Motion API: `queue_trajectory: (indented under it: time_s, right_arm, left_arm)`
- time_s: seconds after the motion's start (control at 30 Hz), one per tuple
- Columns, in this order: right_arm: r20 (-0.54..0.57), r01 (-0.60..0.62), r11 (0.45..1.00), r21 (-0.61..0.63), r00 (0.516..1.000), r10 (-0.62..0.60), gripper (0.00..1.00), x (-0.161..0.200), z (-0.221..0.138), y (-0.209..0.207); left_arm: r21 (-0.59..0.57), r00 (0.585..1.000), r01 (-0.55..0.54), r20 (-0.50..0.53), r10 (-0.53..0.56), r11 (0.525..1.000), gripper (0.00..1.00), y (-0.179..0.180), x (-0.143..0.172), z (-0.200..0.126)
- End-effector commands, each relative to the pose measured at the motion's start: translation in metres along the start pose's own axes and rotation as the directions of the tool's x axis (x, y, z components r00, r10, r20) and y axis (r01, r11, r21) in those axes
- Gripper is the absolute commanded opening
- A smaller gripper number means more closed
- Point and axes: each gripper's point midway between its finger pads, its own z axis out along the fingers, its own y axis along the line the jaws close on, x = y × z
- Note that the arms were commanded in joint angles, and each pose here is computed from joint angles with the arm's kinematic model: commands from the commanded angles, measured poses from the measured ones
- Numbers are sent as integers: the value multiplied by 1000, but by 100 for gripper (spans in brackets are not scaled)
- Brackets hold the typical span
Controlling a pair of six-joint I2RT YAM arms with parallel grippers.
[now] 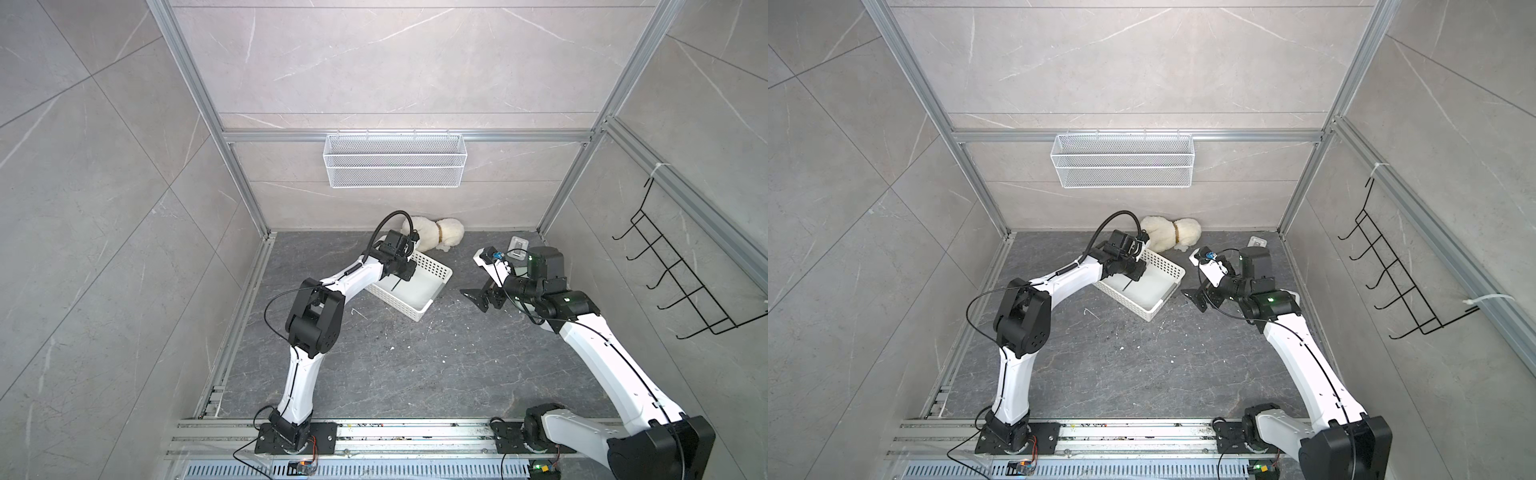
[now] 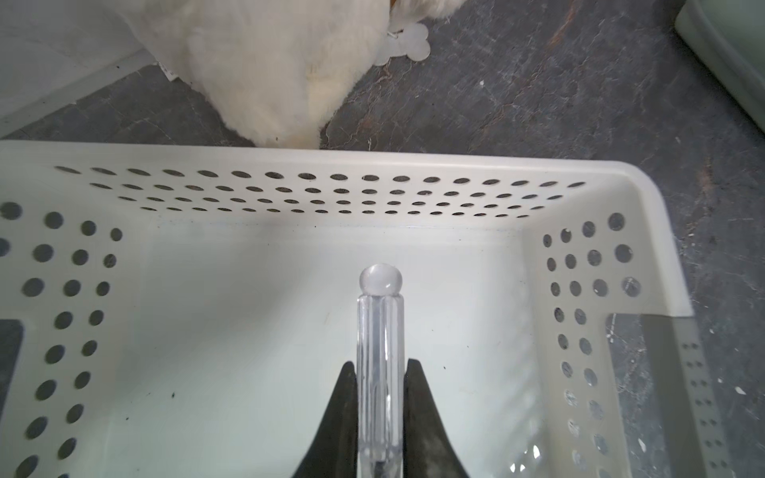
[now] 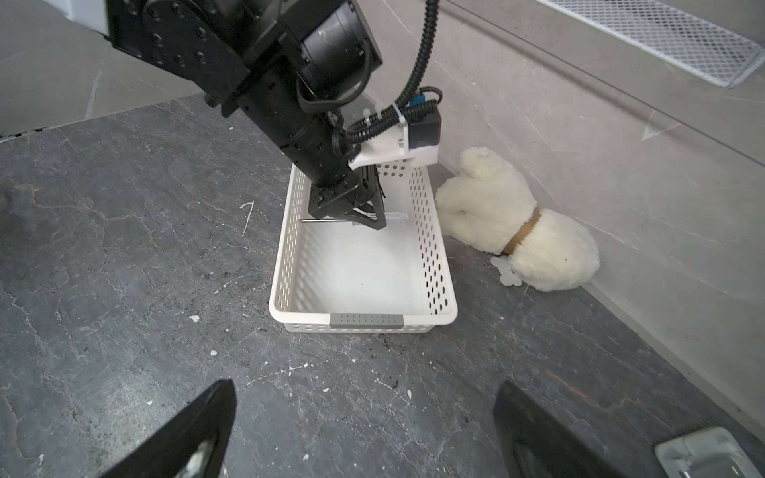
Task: Put the screwdriver in the bin
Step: Place the screwdriver in the bin.
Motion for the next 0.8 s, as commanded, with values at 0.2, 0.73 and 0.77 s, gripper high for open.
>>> queue_trajectory:
  time_s: [0.2, 0.73, 0.77]
  right_arm:
    - [-8, 25, 997, -73, 1000, -26, 99, 2, 15, 13]
    - [-109, 50, 993, -104, 992, -62, 99, 25, 17, 18]
    - [-110, 48, 993, -105, 992, -60, 99, 25, 17, 18]
  left_arm:
    - [33, 998, 11, -68, -9, 999, 0, -2, 20, 30]
    - [34, 998, 12, -67, -10, 999, 34, -2, 11, 25]
    - [34, 998, 8, -60, -6, 999, 39, -2, 8, 21]
